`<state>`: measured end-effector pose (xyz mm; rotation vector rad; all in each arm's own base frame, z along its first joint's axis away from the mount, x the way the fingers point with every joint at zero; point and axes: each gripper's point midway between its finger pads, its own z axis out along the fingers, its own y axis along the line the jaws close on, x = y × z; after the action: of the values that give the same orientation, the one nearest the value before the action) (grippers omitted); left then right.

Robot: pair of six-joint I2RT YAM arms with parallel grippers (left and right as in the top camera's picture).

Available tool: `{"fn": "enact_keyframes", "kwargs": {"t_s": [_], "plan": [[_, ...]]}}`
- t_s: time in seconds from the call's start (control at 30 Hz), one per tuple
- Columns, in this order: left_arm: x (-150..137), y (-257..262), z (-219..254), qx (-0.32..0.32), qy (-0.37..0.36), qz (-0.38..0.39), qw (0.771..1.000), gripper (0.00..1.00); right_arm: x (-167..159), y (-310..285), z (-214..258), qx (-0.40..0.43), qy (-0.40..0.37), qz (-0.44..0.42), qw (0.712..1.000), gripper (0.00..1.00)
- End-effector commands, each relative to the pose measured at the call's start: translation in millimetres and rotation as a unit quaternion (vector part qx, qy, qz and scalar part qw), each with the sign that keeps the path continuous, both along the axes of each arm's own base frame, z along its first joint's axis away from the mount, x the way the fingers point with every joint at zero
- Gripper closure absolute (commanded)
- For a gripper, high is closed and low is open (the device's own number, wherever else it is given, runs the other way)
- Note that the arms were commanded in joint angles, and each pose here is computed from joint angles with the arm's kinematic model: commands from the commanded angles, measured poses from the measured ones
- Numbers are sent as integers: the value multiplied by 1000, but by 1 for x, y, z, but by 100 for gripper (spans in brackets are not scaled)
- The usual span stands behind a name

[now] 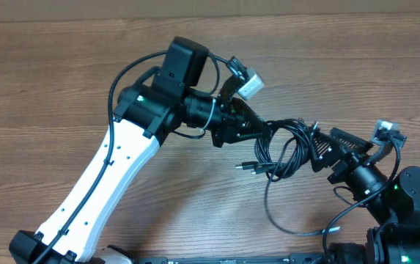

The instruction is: Untangle cables

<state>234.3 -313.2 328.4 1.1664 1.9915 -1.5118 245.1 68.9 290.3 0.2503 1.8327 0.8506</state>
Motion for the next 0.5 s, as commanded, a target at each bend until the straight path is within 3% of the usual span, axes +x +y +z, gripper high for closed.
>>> {"fn": "enact_keyframes", "kwargs": {"t_s": [0.0, 0.23, 0.47], "plan": [[-14, -2, 13, -22, -1, -25, 999, 96, 9, -28, 2, -20, -1, -86, 996, 0], [-14, -2, 13, -21, -2, -25, 999, 96, 5, -74, -32, -60, 68, -213, 973, 0], [-11, -2, 10, -13, -6, -16, 1000, 96, -5, -94, -53, -87, 115, -265, 954, 0]]}}
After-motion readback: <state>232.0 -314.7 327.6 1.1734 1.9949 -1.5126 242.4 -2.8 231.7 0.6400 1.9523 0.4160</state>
